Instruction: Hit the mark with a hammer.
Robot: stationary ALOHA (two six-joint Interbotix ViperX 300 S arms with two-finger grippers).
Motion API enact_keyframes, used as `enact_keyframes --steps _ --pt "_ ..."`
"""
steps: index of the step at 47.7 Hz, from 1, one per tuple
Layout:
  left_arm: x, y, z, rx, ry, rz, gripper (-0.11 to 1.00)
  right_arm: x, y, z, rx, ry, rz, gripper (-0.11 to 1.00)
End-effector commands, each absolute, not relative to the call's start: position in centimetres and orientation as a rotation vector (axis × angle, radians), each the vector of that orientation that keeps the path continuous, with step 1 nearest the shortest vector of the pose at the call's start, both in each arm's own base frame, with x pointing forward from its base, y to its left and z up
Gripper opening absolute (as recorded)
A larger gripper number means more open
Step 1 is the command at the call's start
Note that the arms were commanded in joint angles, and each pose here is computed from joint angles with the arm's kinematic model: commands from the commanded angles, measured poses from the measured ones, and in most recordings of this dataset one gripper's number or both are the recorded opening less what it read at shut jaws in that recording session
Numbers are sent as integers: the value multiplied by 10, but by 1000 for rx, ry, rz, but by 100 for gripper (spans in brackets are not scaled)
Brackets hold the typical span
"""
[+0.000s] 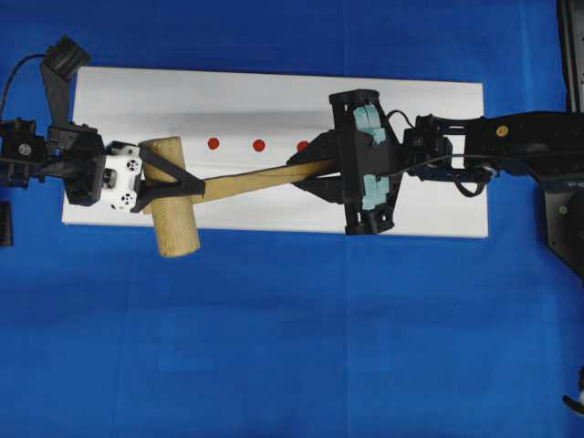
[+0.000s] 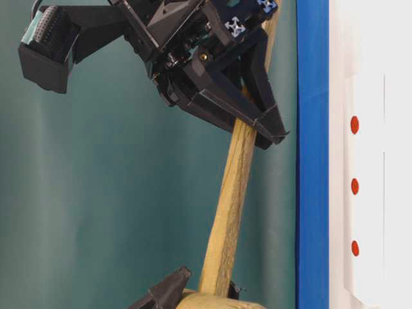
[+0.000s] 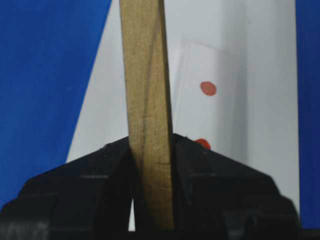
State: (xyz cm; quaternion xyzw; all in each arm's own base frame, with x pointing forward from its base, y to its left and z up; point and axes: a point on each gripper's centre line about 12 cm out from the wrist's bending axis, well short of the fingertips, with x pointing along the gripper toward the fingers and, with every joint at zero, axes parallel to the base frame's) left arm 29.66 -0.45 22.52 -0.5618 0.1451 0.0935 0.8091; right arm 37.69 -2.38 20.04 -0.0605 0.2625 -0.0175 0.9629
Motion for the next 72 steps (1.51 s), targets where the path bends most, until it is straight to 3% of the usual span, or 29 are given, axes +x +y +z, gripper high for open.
enact_keyframes --steps 1,20,27,30,46,72 --pt "303 -5 246 -1209 251 159 45 382 -27 215 -110 489 -50 8" --pt "303 -4 245 -1204 257 165 46 383 -27 216 -108 484 -50 8" --pt "302 -4 243 -1205 268 174 82 383 -26 219 -106 478 -50 8" --pt "302 -4 241 -1204 283 184 90 383 -26 219 -101 476 -51 8" --pt "290 -4 242 -1193 314 200 87 375 -26 222 -80 470 -59 8" --pt "222 -5 240 -1159 391 231 86 346 -25 228 -48 448 -69 8"
